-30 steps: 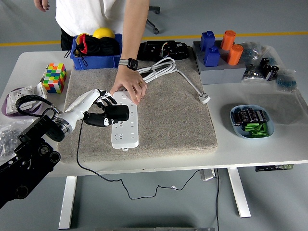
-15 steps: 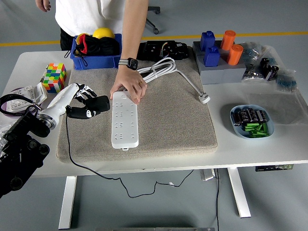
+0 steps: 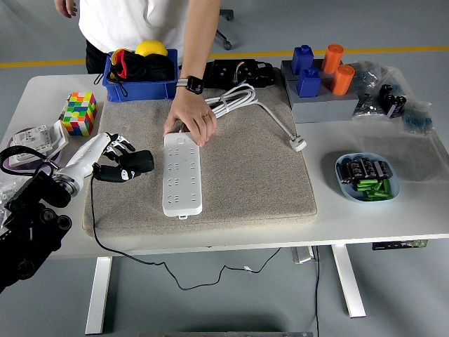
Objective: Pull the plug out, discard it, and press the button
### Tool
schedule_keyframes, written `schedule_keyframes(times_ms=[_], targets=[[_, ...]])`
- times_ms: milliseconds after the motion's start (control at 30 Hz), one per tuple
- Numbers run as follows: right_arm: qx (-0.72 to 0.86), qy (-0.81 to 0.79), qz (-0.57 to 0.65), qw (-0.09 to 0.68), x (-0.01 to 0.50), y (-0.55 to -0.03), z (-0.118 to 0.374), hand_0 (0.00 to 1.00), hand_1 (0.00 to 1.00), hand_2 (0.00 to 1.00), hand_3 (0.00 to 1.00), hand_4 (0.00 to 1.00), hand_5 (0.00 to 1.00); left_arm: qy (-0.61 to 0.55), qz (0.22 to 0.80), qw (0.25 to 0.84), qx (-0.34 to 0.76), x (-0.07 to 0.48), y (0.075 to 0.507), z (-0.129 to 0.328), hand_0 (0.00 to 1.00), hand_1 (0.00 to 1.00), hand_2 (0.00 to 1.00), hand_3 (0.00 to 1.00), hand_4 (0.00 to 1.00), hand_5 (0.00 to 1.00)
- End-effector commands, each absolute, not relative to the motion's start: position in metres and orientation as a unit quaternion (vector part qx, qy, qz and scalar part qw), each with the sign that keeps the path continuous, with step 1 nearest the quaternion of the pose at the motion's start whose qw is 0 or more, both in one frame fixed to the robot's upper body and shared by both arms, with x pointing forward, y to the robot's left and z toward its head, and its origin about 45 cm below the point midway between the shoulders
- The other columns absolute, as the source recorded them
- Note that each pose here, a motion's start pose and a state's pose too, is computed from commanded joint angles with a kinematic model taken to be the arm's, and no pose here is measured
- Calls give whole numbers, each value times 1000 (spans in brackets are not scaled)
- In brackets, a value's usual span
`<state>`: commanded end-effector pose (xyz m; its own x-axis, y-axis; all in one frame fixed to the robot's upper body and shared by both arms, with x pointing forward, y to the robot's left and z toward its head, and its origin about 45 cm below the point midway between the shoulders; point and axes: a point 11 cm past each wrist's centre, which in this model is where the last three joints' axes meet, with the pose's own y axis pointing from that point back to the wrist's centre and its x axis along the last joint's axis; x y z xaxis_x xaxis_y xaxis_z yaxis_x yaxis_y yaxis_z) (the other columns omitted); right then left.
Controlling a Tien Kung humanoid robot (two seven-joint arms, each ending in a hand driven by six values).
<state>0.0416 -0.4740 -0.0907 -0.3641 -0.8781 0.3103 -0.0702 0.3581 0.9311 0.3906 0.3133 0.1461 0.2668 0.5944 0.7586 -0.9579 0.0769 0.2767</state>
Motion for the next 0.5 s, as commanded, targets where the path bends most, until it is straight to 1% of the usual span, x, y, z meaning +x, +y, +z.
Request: schedule_keyframes(times_ms=[133, 167, 333, 367, 500], targets=[[343, -692, -451, 448, 42, -474, -91, 742, 674, 674, 633, 661, 522, -237, 559, 695, 385, 391, 313, 147, 643, 649, 591, 623, 798, 2], [343, -692, -451, 448, 42, -474, -91, 743, 674, 674, 632, 661, 522, -237, 559, 695, 384, 391, 313, 147, 719, 743, 685, 679, 860, 2], [343, -692, -451, 448, 42, -474, -91, 743, 674, 674, 632, 661, 522, -239, 559, 696, 382, 391, 313, 149, 719, 743, 685, 679, 860, 2], [343, -692, -451, 448, 42, -474, -91, 742, 674, 674, 633, 661, 522, -239, 559, 696, 383, 391, 313, 149, 732, 755, 697, 704, 882, 2], [343, -692, -450, 448, 42, -474, -91, 742, 674, 674, 633, 661, 522, -237, 557, 696, 386, 391, 313, 148, 732, 755, 697, 704, 882, 2]])
